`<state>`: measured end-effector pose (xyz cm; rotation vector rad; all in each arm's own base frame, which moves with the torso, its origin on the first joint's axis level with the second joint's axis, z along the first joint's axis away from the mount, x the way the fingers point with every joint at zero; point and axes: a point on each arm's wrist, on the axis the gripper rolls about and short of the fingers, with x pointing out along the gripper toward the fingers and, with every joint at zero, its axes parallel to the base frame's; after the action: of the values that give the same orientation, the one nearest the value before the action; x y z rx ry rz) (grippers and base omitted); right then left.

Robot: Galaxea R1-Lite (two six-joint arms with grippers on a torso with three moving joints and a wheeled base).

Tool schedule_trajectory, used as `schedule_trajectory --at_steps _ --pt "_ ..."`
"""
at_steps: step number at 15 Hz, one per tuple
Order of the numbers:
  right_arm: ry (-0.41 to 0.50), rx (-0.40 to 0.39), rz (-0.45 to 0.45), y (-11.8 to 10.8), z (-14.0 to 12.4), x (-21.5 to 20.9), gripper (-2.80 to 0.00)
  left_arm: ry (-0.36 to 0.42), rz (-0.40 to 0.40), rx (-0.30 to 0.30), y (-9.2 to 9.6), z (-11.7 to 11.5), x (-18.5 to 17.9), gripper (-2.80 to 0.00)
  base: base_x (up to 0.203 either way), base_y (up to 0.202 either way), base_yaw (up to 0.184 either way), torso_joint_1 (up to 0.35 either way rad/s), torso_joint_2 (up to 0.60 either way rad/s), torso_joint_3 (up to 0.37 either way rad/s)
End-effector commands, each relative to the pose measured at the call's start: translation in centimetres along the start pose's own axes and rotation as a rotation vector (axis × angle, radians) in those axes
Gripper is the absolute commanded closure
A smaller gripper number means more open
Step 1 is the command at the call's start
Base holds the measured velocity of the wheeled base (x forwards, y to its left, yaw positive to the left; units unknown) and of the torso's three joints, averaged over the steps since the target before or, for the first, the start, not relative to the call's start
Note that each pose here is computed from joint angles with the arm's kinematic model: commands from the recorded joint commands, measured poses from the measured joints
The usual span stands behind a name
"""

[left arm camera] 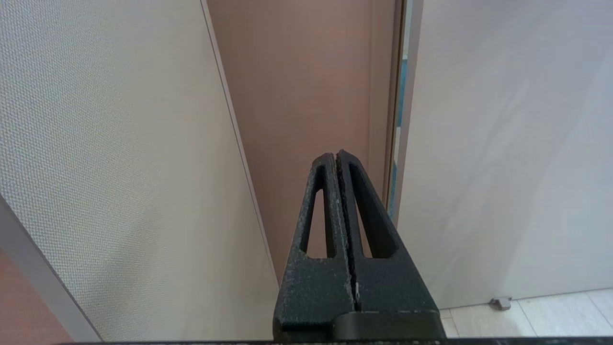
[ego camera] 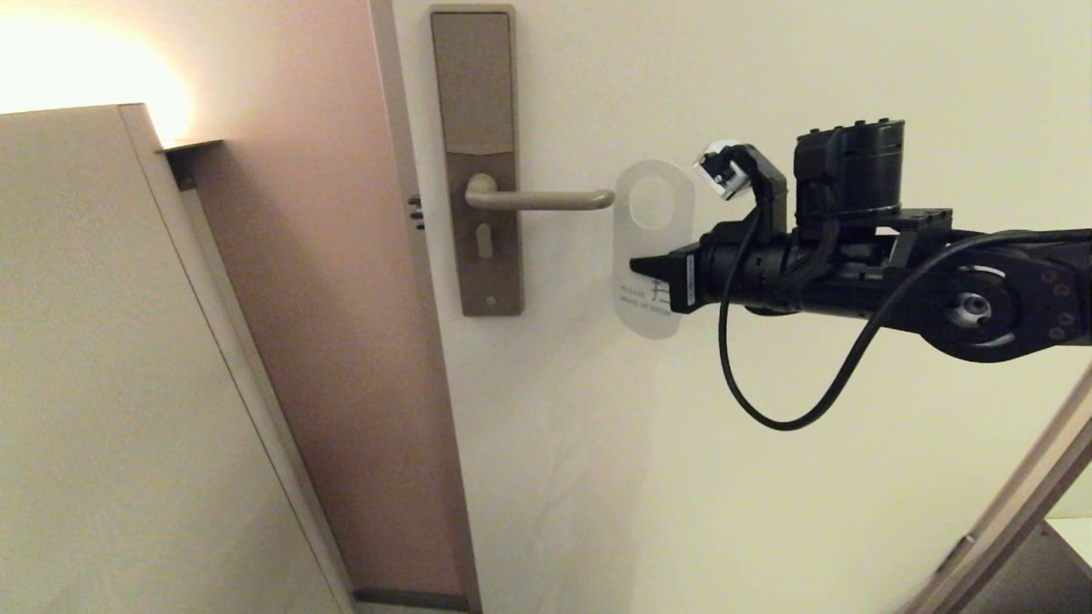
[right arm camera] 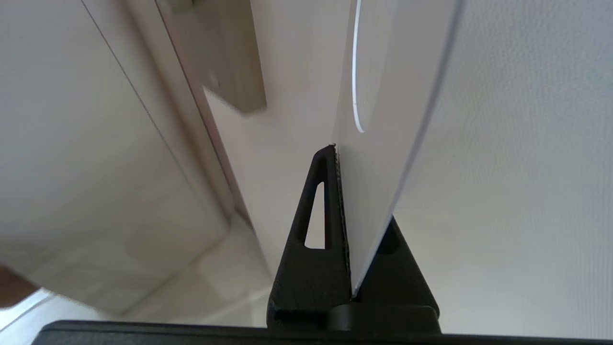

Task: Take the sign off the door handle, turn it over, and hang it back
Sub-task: Hang the sign back with the other side facing out

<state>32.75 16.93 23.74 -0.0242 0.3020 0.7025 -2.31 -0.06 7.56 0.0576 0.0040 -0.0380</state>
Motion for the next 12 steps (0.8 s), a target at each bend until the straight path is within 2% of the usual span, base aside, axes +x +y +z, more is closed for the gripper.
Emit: schedule_trajectory --at_steps 1,6,12 --pt "-0.006 0.0 -0.046 0.1 0.3 -0.9 0.0 0.001 -0.001 0.001 0.0 0.0 0.0 0.0 0.0 0.0 0.0 0.0 0.0 0.0" --pt "0.036 0.009 -0.116 0.4 0.1 -2.8 0.0 0.002 -0.001 0.001 0.0 0.0 0.0 0.0 0.0 0.0 0.0 0.0 0.0 0.0" --pt "0.066 0.002 -0.174 2.1 0.2 -1.9 0.0 0.003 -0.001 0.001 0.0 0.0 0.0 0.0 0.0 0.0 0.0 0.0 0.0 0.0"
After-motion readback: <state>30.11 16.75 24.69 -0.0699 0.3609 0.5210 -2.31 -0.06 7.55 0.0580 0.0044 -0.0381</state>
